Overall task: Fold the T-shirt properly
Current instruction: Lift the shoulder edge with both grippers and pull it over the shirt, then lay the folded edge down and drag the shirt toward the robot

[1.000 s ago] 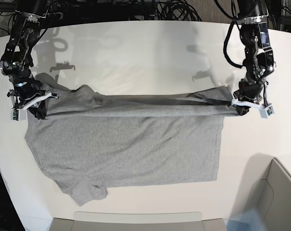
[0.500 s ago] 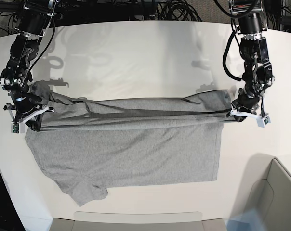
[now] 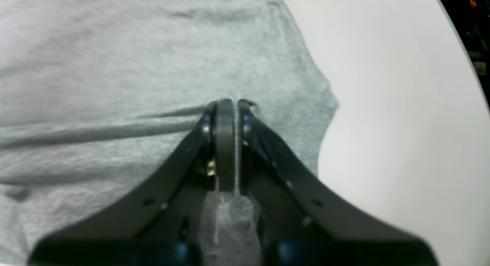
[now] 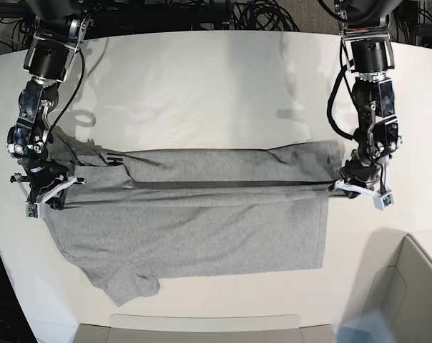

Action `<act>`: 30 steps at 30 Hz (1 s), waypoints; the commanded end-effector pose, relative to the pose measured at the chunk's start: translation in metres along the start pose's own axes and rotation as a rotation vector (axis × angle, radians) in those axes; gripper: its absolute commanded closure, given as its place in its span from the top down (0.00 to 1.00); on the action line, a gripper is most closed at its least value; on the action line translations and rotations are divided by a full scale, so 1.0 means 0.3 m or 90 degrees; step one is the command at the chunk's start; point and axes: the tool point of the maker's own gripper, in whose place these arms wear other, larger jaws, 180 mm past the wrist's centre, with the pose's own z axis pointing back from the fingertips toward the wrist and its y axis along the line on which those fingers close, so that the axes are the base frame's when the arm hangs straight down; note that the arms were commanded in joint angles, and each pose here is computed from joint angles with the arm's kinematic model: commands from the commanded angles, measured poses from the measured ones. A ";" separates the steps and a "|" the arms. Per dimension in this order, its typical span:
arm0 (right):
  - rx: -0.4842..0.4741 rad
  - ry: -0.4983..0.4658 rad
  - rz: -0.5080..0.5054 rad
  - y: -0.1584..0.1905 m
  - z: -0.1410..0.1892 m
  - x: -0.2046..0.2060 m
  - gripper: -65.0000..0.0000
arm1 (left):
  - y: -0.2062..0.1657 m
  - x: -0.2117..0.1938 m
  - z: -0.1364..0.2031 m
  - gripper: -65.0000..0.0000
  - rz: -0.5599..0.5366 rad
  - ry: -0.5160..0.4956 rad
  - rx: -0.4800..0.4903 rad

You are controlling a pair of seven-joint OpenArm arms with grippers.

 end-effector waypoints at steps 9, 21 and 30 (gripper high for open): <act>-0.005 -0.042 0.032 -0.012 -0.081 0.099 0.00 | 0.030 0.054 -0.042 0.00 0.011 -0.010 0.023; -0.019 -0.086 0.047 -0.005 -0.042 0.178 0.23 | -0.015 0.059 -0.026 0.37 -0.012 -0.013 0.005; -0.020 -0.036 0.085 0.006 0.034 0.051 0.29 | -0.029 -0.030 0.063 0.37 -0.044 0.029 -0.012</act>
